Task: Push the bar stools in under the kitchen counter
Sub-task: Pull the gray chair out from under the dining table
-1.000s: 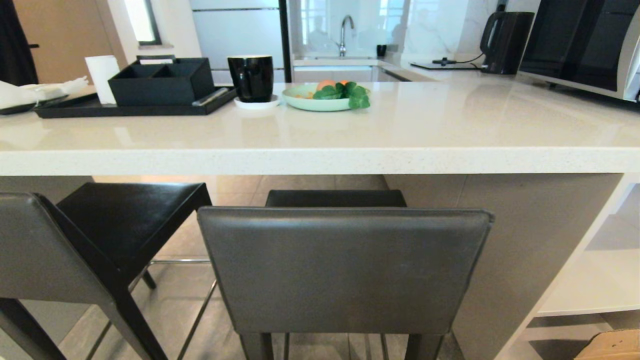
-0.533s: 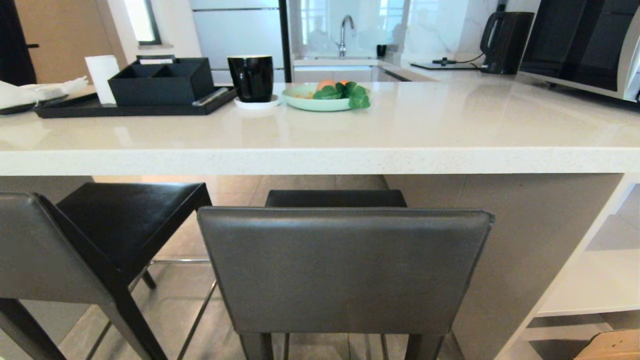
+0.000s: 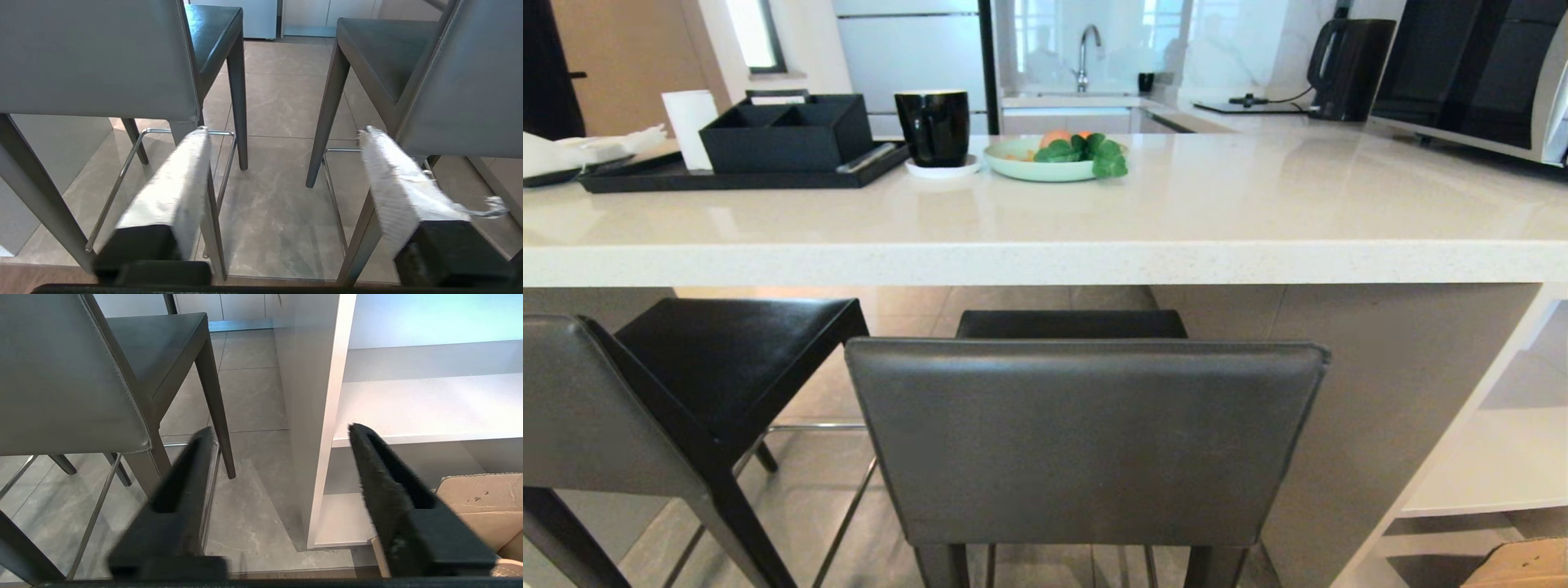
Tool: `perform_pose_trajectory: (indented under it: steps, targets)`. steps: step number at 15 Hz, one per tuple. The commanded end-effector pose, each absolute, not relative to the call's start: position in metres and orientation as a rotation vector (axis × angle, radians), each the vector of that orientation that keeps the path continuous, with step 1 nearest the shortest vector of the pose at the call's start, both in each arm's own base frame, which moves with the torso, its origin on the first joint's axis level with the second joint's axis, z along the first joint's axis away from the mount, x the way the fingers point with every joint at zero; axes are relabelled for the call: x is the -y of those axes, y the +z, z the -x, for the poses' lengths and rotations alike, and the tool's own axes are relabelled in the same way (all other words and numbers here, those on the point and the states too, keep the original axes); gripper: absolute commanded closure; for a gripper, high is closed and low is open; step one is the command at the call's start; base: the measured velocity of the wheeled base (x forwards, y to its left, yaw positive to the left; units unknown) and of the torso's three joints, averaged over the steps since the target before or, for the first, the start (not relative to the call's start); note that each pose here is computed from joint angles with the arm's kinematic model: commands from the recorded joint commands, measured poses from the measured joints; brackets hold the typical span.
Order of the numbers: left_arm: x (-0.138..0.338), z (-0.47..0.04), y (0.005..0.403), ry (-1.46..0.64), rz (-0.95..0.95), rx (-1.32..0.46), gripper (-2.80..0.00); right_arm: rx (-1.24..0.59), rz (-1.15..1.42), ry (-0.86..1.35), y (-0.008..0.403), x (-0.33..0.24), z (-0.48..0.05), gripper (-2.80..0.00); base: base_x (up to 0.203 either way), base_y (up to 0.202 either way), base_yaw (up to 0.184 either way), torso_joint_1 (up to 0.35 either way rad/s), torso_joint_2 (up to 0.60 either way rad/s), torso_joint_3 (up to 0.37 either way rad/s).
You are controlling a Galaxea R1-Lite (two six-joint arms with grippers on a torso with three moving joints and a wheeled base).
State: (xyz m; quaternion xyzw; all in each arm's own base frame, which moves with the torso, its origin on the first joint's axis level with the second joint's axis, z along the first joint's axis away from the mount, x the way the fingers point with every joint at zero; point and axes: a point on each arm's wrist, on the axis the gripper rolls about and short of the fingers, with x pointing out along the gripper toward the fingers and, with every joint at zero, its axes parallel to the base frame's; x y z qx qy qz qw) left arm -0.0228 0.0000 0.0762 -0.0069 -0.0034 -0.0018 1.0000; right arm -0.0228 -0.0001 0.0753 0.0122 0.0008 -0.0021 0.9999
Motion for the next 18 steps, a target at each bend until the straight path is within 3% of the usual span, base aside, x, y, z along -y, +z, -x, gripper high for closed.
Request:
perform_pose_trajectory:
  steps: [1, 11, 14, 18]
  targets:
    - [0.000, 0.023, 0.076, -0.003, 0.014, 0.006, -2.80, -0.005, -0.025, -0.005, 0.075, 0.000, 0.023, -2.80, 0.000, 0.000, 0.000, 0.000, 0.00, 0.000]
    - [0.000, 0.023, 0.077, -0.011, -0.035, 0.008, -2.80, 0.015, 0.018, 0.004, 0.079, 0.000, 0.024, -2.80, 0.000, 0.000, 0.000, 0.000, 0.00, 0.000]
    - [0.003, 0.032, 0.122, -0.130, -0.008, 0.103, -2.80, 0.023, 0.011, 0.020, 0.121, 0.000, 0.022, -2.80, 0.000, 0.000, 0.000, 0.000, 0.00, 0.000]
    - [0.006, 0.001, 0.172, -0.396, 0.073, 0.009, -2.80, -0.094, -0.022, 0.159, 0.173, -0.003, -0.018, -2.80, 0.000, 0.000, 0.000, 0.000, 0.00, 0.000]
